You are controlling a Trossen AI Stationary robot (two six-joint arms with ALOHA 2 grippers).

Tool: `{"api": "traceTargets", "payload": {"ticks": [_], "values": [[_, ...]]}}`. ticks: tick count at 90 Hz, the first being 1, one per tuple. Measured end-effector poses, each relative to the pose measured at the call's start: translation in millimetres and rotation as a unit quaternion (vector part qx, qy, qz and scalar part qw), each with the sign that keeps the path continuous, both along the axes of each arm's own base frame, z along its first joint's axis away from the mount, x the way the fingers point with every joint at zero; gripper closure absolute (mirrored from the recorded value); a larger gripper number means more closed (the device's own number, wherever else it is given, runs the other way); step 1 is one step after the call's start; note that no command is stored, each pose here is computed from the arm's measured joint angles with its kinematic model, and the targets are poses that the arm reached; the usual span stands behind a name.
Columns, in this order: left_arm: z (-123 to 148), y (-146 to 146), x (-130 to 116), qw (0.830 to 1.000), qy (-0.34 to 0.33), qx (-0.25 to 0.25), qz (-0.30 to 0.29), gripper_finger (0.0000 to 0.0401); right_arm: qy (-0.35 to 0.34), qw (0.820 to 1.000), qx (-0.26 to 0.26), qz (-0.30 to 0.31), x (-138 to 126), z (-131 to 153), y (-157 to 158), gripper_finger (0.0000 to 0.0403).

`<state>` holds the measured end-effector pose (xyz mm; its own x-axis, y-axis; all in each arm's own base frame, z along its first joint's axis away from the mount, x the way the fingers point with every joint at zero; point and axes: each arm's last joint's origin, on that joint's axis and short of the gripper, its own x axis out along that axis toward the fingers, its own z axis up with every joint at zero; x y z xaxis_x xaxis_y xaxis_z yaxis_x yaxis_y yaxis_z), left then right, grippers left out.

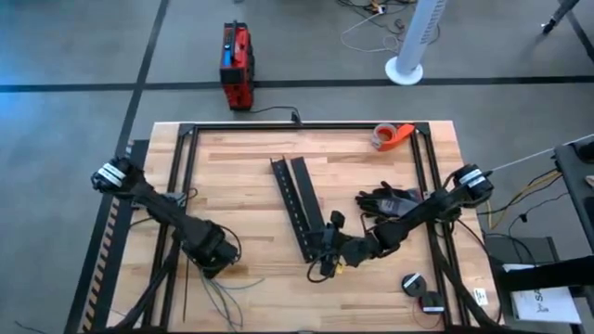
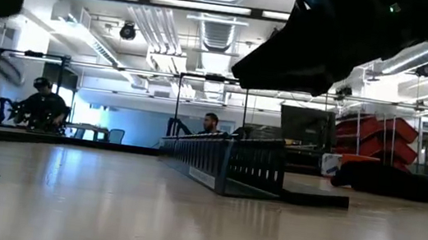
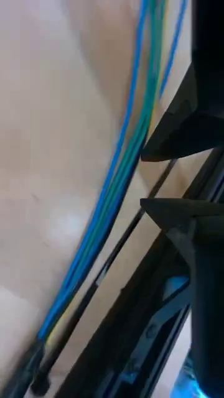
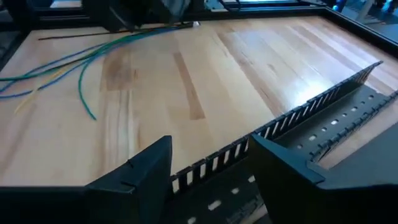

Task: Ziptie cables
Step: Wrap the zip tie around the cable bundle

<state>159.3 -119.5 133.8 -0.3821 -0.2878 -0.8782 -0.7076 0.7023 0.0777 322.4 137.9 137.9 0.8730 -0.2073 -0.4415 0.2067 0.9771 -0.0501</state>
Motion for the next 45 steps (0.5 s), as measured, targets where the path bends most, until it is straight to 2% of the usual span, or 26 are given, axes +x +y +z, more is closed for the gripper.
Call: {"api": "traceTargets", "payload": {"ticks": [20, 45], "values": [[-22.5, -3.1, 5.0, 0.996, -0.027, -0.055, -0.063, 0.0343, 0.0, 1.0, -0.007, 0.004, 0.0, 1.0, 0.0, 0.0203], [-18.1, -11.1, 42.5, 0.976, -0.127, -0.066, -0.165, 0.0361, -0.014, 1.0, -0.02, 0.011, 7.1, 9.7, 0.7, 0.0203]]}}
